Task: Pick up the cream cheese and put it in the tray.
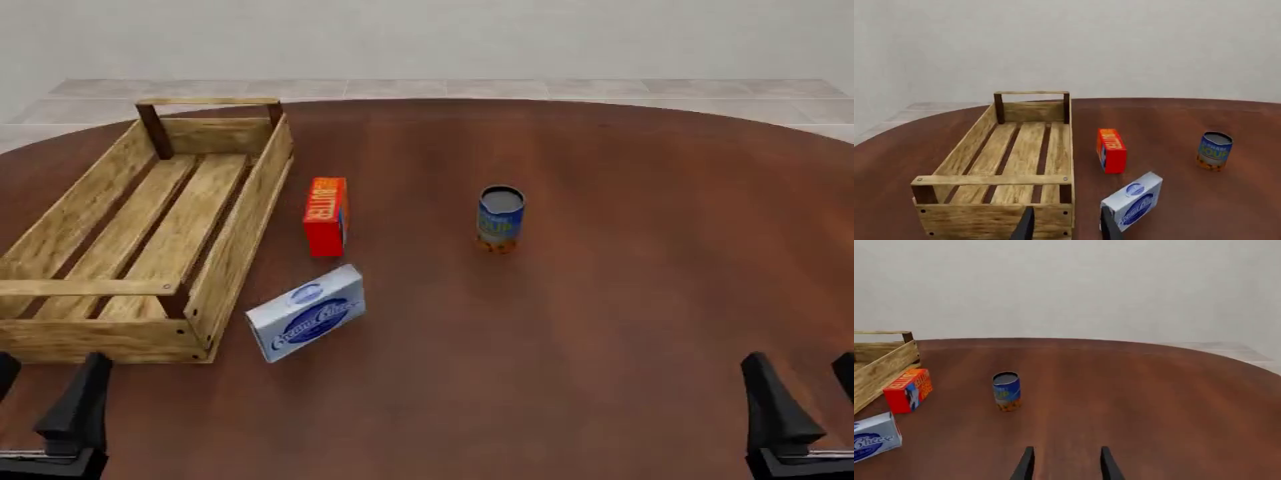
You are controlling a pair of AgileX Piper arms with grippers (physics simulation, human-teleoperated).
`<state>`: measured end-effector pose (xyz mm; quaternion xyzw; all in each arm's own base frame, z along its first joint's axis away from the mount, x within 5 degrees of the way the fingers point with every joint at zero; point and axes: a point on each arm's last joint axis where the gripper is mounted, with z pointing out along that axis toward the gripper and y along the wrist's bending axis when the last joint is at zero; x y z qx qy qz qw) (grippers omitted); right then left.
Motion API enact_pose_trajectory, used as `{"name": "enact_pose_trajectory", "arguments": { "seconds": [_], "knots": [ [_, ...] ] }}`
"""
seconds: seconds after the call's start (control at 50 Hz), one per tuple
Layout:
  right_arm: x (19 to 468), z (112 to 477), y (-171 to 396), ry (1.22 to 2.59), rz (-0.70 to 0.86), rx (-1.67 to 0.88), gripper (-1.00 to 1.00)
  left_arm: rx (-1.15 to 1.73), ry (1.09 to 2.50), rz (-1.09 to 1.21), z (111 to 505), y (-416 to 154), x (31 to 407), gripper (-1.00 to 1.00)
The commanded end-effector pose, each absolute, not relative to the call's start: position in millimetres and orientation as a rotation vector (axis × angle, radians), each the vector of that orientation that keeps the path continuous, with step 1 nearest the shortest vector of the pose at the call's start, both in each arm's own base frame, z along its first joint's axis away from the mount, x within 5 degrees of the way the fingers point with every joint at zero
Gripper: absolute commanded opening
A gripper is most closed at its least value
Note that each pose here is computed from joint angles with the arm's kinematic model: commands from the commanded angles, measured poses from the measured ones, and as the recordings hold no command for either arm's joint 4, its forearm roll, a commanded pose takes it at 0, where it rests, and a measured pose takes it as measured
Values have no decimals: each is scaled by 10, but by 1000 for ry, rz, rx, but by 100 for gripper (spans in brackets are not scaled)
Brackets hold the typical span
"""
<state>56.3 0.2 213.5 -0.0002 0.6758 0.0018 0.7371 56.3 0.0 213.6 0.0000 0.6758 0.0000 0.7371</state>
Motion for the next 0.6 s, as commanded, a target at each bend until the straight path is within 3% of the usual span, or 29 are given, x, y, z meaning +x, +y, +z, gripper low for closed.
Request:
{"name": "enact_pose_trajectory", "arguments": {
  "seconds": [0.02,0.6],
  "knots": [
    [566,2148,18,1480,46,-5,100,7,1486,1,2151,-2,569,100],
    [571,2145,12,1474,38,2,100,50,1482,-49,2261,-34,536,100]
  ]
}}
